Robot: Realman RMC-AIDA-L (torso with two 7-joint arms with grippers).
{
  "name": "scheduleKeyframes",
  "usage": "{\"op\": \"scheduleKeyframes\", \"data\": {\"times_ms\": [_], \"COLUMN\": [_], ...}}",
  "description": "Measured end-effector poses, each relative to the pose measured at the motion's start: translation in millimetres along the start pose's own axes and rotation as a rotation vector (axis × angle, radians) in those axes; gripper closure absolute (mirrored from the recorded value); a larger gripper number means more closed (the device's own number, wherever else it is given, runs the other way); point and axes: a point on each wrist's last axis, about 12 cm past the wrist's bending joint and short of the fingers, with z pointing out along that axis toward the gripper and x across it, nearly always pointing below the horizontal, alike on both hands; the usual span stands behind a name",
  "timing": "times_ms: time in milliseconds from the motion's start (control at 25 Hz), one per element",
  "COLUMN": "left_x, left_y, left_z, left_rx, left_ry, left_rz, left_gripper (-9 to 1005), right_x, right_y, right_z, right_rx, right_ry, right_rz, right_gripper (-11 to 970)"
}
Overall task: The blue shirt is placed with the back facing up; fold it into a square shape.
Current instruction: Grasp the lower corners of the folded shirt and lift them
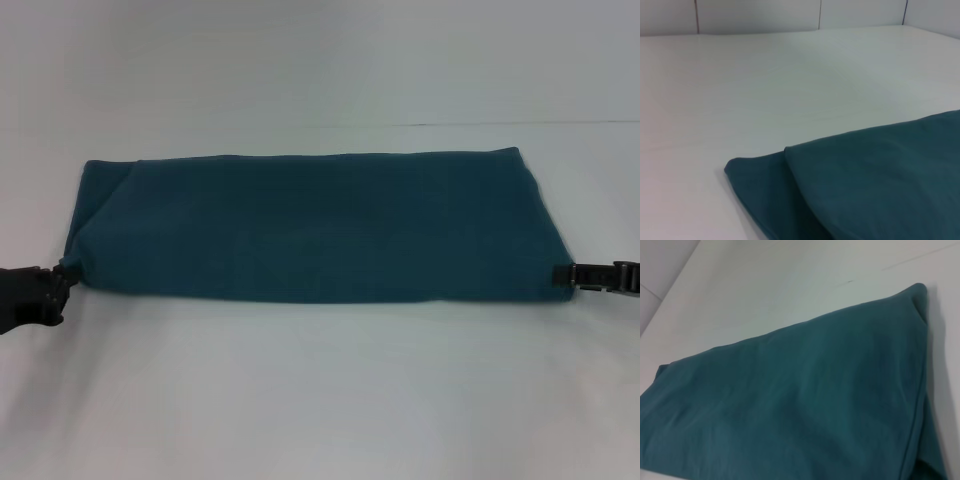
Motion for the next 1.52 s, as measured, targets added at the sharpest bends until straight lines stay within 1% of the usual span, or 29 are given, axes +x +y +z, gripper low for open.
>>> {"op": "scheduleKeyframes", "data": {"times_ms": [280, 680, 1040, 1280, 1360, 1520], "left_x": [-3.6, -6.1, -8.6, -9.0, -9.0, -9.0], "left_y": [0.1, -0.2, -0.7, -1.3, -1.2, -1.6], "left_z": [2.4, 4.6, 7.1, 7.9, 7.9, 8.2], "left_rx": [0.006, 0.008, 0.01, 0.012, 0.012, 0.014], "left_ry": [-0.005, -0.008, -0.009, -0.006, -0.006, -0.006], "left_rz": [0.006, 0.009, 0.015, 0.019, 0.02, 0.02], "left_gripper": [994, 993, 994, 994, 994, 994], "right_x": [0.4, 0.2, -2.7, -2.0, -1.8, -0.7], "right_y": [4.2, 2.9, 6.3, 3.7, 3.3, 3.2], "right_z": [14.4, 18.5, 23.8, 22.7, 22.5, 22.9], "right_rx": [0.005, 0.026, 0.027, 0.04, 0.042, 0.043], "right_ry": [-0.006, -0.016, -0.022, -0.029, -0.029, -0.029], "right_rz": [0.007, 0.011, 0.004, 0.007, 0.005, -0.004], "right_gripper": [255, 256, 256, 387, 626, 781]}}
